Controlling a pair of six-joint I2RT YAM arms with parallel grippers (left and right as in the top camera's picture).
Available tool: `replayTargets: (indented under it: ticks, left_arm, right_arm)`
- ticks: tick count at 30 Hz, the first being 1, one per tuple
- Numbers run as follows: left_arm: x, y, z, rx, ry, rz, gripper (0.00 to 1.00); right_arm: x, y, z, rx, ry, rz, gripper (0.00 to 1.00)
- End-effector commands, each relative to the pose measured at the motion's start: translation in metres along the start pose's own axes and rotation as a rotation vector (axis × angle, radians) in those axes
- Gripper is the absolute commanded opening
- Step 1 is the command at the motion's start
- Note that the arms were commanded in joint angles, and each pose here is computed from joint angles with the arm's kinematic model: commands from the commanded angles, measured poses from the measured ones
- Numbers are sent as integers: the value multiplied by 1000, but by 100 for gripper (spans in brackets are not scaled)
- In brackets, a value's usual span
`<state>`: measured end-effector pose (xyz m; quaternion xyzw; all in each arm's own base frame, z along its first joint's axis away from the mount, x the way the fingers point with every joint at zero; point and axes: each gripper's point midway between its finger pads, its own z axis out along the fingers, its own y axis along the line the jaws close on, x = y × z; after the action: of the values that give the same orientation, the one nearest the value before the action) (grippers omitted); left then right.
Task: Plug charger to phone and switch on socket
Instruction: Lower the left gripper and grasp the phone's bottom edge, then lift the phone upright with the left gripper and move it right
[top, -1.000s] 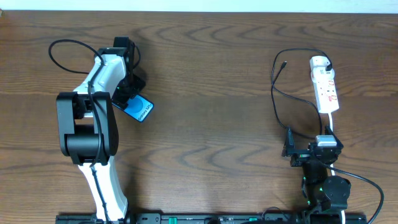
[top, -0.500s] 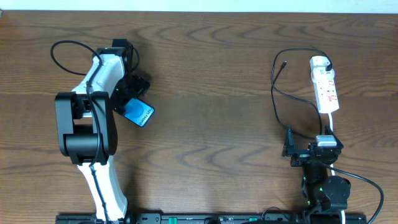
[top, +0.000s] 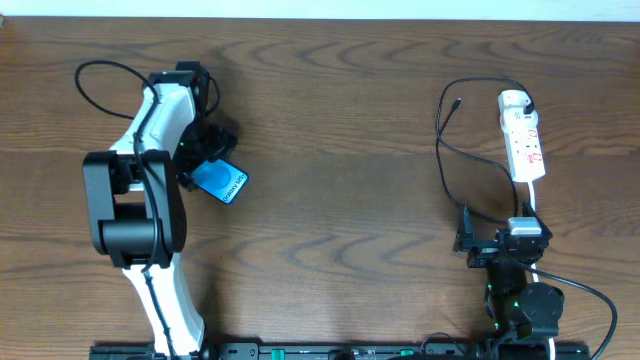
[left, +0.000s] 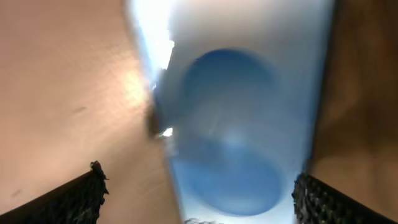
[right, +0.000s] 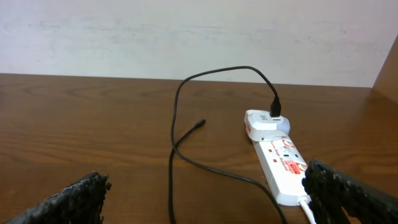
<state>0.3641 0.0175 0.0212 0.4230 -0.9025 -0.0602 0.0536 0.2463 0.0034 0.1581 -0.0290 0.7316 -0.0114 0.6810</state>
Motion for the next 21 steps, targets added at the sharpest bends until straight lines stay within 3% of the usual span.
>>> replayTargets:
  ticks: [1, 11, 21]
  left_arm:
    - [-9, 16, -14, -55, -67, -86, 96]
    - [-11, -5, 1, 47, -62, -135, 98]
    - [-7, -2, 10, 37, -55, -157, 98]
  right_arm:
    - [1, -1, 0, 4, 0, 9, 99]
    - [1, -1, 0, 4, 0, 9, 99]
    - [1, -1, 0, 4, 0, 9, 99]
